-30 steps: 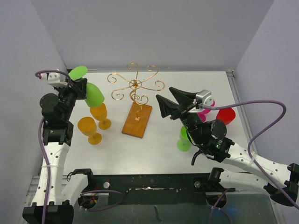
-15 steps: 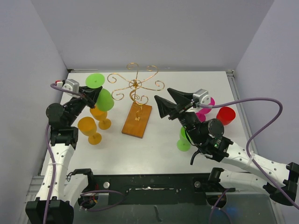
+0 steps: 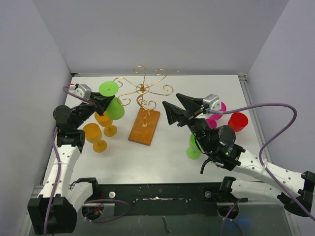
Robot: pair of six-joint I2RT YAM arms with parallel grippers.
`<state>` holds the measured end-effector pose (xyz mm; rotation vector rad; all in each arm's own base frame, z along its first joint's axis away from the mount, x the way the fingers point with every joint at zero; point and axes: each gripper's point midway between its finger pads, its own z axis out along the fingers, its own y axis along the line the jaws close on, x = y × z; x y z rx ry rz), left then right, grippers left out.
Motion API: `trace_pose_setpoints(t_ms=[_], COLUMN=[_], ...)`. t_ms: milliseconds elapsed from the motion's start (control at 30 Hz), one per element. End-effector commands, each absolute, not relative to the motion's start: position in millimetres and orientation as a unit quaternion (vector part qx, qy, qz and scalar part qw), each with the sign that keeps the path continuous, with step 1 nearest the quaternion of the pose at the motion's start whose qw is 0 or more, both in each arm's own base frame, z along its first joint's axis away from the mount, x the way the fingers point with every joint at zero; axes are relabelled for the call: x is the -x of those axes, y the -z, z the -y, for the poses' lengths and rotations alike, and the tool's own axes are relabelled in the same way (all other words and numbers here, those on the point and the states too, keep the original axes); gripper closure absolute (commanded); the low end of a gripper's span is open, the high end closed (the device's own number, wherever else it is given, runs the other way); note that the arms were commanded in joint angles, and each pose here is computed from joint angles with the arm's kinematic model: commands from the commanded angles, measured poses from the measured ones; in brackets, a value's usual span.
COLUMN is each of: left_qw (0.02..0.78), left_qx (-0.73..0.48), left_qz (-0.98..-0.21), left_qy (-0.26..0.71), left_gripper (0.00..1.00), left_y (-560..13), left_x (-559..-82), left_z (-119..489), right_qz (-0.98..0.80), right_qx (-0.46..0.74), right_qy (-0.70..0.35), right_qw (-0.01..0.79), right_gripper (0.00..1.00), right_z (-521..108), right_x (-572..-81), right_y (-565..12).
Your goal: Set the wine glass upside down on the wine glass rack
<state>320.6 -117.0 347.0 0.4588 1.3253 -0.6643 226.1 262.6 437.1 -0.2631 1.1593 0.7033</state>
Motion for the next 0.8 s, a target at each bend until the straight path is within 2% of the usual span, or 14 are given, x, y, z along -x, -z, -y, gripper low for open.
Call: trace_pose_setpoints(t_ms=[0,367,767], left_qw=[0.712,0.7,0.679], left_qx=[-0.261,-0.294,-0.316], left_qz=[-0.562,-0.541,-0.563], left_qy=[0.33,0.361,0.35], left_gripper=[1.0,1.0,1.0], left_y=[-366.9,-369.7,-352.8], left_x=[-317.9,-329.5,-340.4], left_z=[132.7,148.7,150.8], right_qz=[-0.508,-0.502,-0.498], right_qx=[0.101,0.104,0.106], right_qy=[-0.343,-0.348,-0.34], right_qw=[0.784,0.785,0.791], right_gripper=[0.42,0.42,0.42], right_z=[-253.9,-254.6,-253.6], right_x=[-221.6,-220.1,-221.3], right_y=[-454.7,-455.6,-457.7])
